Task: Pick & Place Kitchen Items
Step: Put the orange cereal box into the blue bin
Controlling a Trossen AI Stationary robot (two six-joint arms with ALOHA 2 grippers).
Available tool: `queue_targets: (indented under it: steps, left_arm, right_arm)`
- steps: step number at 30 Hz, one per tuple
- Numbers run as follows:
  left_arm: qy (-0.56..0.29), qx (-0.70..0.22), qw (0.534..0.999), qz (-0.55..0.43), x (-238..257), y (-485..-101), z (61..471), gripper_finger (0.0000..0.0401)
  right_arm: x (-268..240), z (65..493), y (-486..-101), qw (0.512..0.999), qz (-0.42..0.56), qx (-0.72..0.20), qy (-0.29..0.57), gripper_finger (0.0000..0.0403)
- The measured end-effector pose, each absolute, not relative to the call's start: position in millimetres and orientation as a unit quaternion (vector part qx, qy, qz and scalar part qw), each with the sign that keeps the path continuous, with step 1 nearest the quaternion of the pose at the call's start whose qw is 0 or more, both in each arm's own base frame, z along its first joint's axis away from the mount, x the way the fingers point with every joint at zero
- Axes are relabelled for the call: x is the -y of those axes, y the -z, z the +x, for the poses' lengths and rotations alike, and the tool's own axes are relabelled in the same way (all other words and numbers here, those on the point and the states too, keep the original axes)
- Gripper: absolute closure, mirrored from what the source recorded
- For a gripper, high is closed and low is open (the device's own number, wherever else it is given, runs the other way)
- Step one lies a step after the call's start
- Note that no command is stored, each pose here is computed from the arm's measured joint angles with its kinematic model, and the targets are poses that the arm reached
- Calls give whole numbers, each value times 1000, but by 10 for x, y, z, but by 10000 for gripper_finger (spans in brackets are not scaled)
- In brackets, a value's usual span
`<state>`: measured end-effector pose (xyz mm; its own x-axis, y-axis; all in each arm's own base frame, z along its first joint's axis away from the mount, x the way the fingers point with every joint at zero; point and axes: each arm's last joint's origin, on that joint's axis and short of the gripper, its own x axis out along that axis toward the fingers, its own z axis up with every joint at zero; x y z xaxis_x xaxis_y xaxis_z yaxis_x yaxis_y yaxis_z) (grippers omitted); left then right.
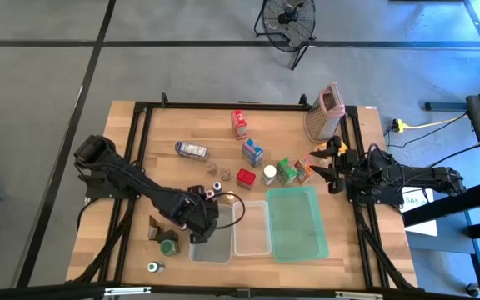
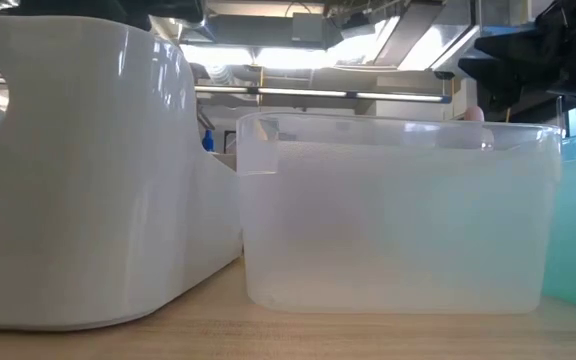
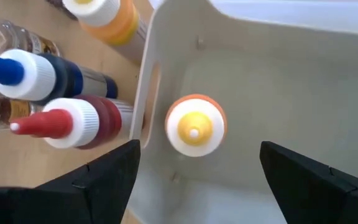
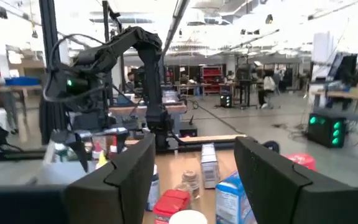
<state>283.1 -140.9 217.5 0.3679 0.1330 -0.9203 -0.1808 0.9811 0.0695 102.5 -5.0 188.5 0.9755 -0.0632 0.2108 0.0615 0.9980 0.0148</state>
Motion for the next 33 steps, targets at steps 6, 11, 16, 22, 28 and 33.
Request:
queue_targets:
  steps: [6, 11, 16, 22, 28, 33]
  left_arm:
    - [-94, -554, 827, -20, 1410, -2174, 2831, 73]
    - [-95, -559, 824, -16, 1406, -2189, 2825, 74]
    - [-92, -560, 823, 18, 1404, -2320, 2839, 74]
    - [-91, -503, 849, 134, 1407, -2580, 2946, 75]
    - [-110, -455, 864, 184, 1416, -2750, 3022, 75]
    - [-100, -424, 883, 173, 1454, -2789, 3087, 75]
  right_arm:
    - [84, 995, -2044, 991, -51, 76, 95, 181]
    - [115, 878, -2311, 987, -43, -1, 156, 181]
    - [130, 732, -2597, 979, 34, -50, 195, 181]
    - [110, 695, -2766, 977, 85, -96, 170, 181]
    - [109, 695, -2851, 975, 128, -62, 169, 181]
    - [117, 696, -2876, 975, 121, -49, 180, 181]
